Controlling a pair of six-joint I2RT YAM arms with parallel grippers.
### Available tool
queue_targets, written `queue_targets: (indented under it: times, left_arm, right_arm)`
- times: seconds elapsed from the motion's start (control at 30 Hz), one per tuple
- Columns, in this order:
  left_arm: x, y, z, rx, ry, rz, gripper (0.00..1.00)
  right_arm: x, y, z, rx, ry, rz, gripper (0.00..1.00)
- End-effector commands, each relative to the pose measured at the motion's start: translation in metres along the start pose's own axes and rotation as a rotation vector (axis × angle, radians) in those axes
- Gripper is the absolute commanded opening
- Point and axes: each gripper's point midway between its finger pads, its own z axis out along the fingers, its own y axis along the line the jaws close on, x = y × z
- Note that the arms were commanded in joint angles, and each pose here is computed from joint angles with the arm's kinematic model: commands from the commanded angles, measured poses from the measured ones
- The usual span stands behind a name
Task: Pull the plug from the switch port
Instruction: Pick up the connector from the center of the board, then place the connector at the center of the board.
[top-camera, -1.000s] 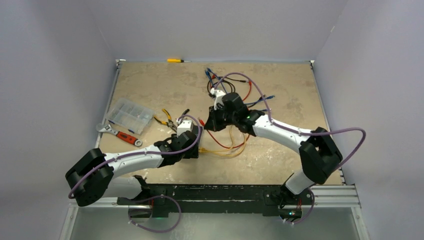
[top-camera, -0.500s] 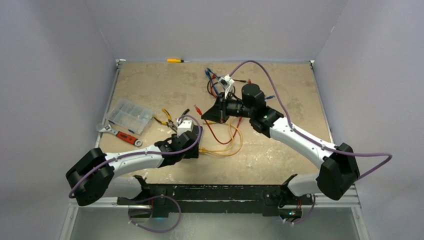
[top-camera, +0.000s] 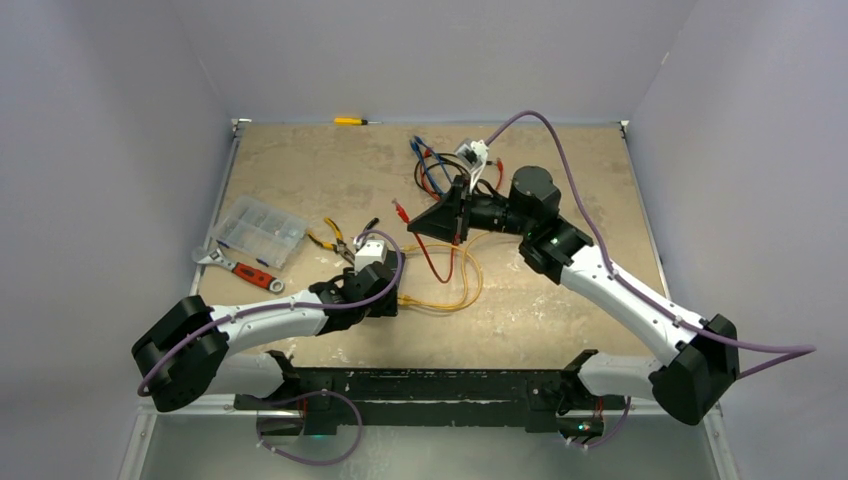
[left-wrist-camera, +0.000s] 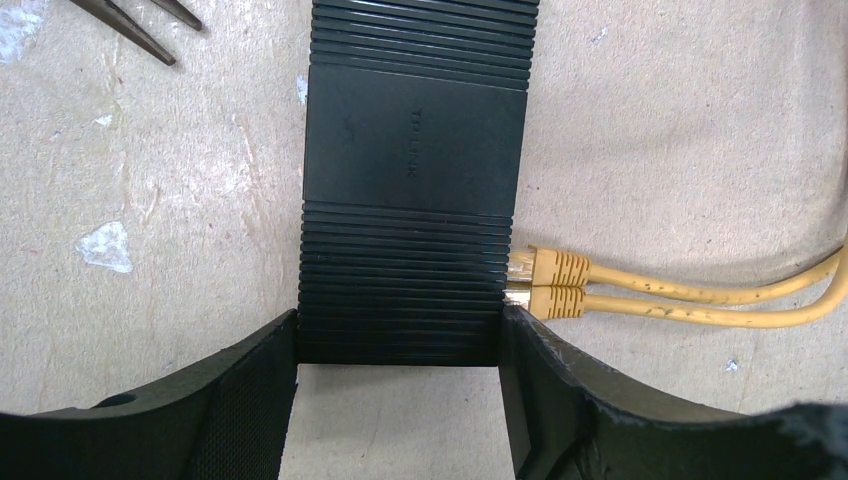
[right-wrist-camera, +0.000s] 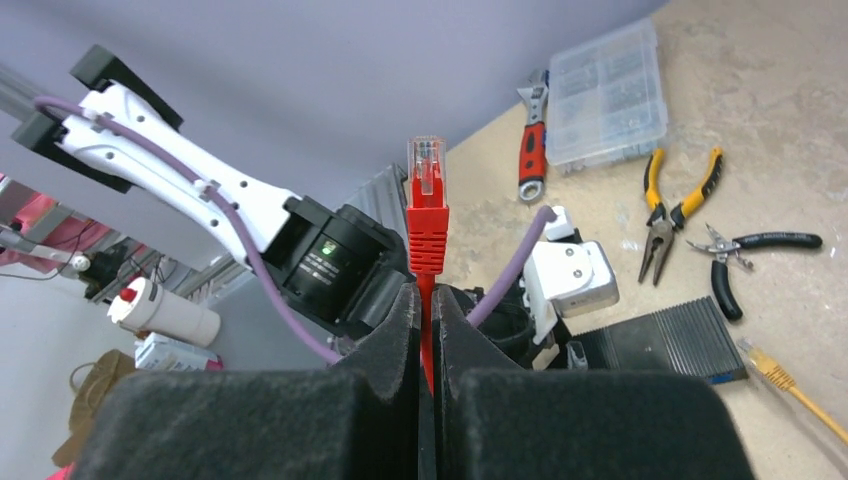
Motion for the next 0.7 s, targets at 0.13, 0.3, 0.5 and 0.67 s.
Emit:
queue_targets:
  times: [0.13, 0.3, 0.5, 0.67]
  left_arm:
    - [0.045, 0.023, 0.003, -0.064, 0.153, 0.057, 0.00]
    - [0.046, 0.023, 0.002, -0.065, 0.154, 0.056, 0.00]
    - [0.045, 0.024, 0.003, -0.068, 0.152, 0.058, 0.00]
    - [0.044, 0.023, 0.003, -0.066, 0.151, 0.061, 0.00]
  right_arm:
    - [-0.043, 0.055, -0.018, -0.158, -0.102, -0.100, 0.00]
    - [-0.049, 0.074, -0.025, -0.226, -0.119, -0.124, 0.00]
    - [-0.056, 0.091, -0.033, -0.271, -0.137, -0.159, 0.00]
    - [-0.062, 0.107, -0.042, -0.314, -0.157, -0.201, 0.00]
